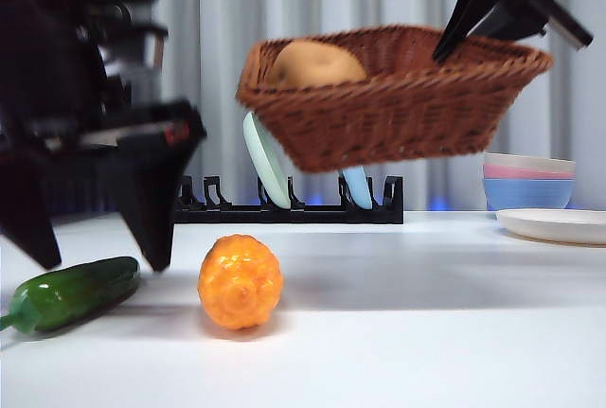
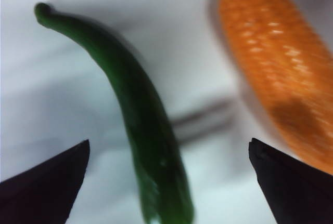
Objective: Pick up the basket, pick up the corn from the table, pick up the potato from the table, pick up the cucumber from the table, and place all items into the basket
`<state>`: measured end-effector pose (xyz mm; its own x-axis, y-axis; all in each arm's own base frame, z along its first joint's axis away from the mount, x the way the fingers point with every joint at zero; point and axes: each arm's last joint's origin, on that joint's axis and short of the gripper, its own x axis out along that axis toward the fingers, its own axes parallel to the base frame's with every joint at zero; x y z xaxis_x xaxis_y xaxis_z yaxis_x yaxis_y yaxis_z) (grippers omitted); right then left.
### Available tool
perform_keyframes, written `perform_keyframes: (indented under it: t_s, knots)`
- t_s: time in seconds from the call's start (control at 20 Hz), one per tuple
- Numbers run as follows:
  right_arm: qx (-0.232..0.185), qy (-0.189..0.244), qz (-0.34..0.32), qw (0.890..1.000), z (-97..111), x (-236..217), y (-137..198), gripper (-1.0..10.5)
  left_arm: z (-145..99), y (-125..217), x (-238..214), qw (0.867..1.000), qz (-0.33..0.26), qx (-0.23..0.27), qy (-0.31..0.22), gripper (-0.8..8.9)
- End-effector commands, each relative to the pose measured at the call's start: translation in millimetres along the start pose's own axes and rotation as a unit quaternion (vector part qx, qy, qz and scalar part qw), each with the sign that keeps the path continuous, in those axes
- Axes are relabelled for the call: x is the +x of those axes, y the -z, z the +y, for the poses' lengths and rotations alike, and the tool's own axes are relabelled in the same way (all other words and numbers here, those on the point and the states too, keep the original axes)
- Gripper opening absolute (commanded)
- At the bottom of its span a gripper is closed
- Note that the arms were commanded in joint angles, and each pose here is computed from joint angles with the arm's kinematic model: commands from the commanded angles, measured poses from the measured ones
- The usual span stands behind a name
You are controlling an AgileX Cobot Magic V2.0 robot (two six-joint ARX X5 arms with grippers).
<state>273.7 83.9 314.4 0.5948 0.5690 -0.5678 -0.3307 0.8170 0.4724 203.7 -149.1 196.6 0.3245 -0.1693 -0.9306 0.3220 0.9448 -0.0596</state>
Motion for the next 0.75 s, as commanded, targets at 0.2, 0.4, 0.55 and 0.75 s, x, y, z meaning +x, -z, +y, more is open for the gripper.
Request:
perform_keyframes:
  t_s: [0.2,0.4,0.55,0.75]
  knots:
    - [-0.003,0.0,-0.057,0.998,1,-32,-8,-0.1,12,-4,24,1.0,0.023,0.012,-0.013,1.33]
    - [-0.002,0.008,-0.078,0.997,-2,-45,-10,-0.1,12,0,23,0.998,0.048,0.047,0.005,-0.08]
    - [0.001,0.011,-0.077,0.997,-3,-46,-9,-0.1,11,14,12,0.985,0.115,0.09,0.092,-0.08]
    - [0.001,0.011,-0.076,0.997,-3,-46,-9,-0.1,9,32,-38,0.951,0.135,0.138,0.24,-0.08]
